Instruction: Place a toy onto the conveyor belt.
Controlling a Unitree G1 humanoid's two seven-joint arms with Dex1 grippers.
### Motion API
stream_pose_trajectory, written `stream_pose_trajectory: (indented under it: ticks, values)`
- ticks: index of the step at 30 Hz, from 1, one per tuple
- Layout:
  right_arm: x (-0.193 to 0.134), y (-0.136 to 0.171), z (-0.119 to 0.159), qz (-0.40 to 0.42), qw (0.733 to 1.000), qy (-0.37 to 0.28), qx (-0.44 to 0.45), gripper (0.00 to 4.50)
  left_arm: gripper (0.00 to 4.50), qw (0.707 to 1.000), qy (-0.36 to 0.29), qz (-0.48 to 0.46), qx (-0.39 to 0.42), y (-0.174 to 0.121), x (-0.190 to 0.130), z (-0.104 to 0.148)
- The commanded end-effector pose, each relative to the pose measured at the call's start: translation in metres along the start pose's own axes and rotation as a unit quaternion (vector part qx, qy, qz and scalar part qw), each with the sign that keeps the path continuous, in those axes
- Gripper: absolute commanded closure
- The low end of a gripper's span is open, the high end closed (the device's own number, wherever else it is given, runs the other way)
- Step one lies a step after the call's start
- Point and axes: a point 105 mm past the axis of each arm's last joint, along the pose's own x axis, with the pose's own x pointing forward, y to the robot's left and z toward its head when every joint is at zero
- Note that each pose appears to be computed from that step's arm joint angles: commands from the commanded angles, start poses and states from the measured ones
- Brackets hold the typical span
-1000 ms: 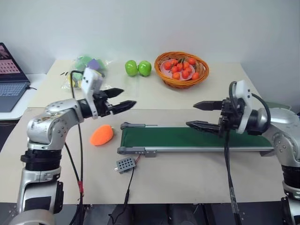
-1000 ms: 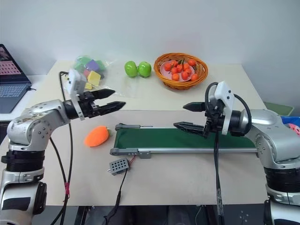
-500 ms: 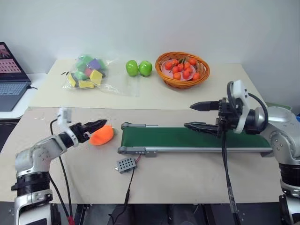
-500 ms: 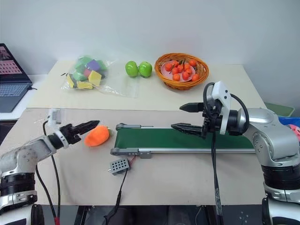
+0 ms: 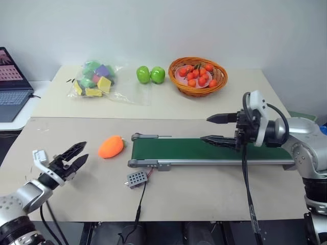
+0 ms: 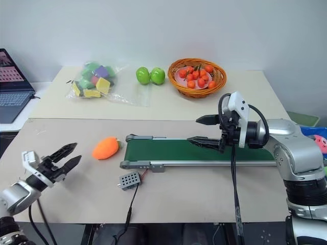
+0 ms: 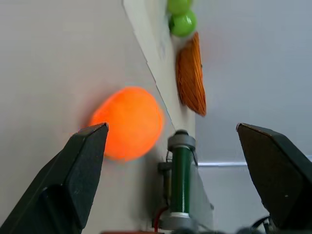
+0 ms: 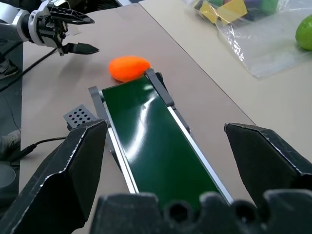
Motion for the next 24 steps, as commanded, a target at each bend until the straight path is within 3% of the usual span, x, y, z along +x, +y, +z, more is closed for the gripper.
stream_pose_trajectory:
  ticks: [1,13,18,24]
  values:
    - [-0.004,-0.001,0.014,-0.004,0.999,-0.011,-0.032,0.0,0.01,1.0,-0.008,0.008,-0.014,0.006,-0.01,0.0]
    - [-0.006,-0.001,0.017,-0.006,0.999,-0.01,-0.037,0.0,0.01,0.999,0.023,0.025,-0.035,0.014,0.03,-0.028]
    - [-0.007,0.0,0.018,-0.009,0.999,-0.007,-0.038,0.0,0.01,0.999,0.021,0.01,-0.032,0.001,0.06,-0.031]
    - [-0.009,0.001,0.018,-0.016,0.999,-0.003,-0.039,0.0,0.01,0.999,0.02,0.035,-0.033,0.01,0.066,-0.032]
